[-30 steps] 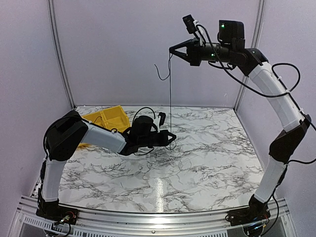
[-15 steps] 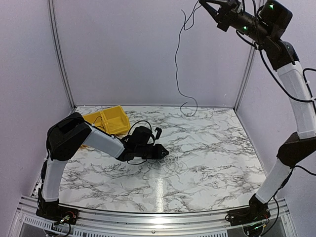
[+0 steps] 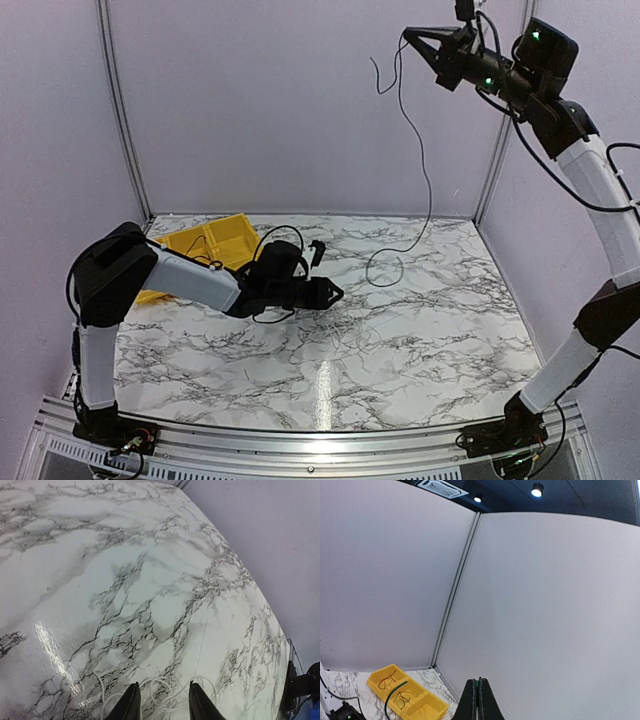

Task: Untangle the cables

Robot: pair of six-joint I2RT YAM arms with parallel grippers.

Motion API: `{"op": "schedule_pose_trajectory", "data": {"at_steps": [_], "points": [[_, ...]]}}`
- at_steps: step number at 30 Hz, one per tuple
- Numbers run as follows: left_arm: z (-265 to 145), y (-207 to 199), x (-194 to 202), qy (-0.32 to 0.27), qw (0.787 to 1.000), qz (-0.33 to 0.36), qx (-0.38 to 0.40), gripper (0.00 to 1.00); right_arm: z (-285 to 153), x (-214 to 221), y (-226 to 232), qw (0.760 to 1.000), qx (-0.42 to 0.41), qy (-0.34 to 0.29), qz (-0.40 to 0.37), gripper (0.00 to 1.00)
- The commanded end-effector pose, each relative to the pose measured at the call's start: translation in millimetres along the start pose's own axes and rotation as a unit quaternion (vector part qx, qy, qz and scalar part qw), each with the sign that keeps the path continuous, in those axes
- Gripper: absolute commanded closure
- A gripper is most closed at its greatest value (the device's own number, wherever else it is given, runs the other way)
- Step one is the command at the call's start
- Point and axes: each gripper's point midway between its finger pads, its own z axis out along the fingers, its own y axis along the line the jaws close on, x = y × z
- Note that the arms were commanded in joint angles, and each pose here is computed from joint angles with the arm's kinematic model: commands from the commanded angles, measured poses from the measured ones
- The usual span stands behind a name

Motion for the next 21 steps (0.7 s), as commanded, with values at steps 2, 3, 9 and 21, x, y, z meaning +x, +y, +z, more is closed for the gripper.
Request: {"op": "schedule_pose_trajectory", "data": {"at_steps": [2,3,9,21], "points": [[-47.3,-42.5,-62.9,-0.084,0.995,0.044,0.019,0.63,-8.7,24.2,0.5,1.000,0.013,0.022,-0.004,1.00],[-54.5,-45.4,-68.7,-0.093,0.994,0.048,0.018,0.62,-9.2,32.6,1.9,0.999,0.012,0.030,0.000,1.00],[-109.4,-15.3,-101.2,-0.182,0.977,0.033,-0.104,0.57,-8.4,81.9,6.5,0.996,0.014,0.080,0.032,1.00],[-115.2,-80.6,-125.1,-0.173,0.977,0.121,0.008,0.54,-6.2,121.5,31.7,0.991,-0.026,0.120,0.060,1.00]]}}
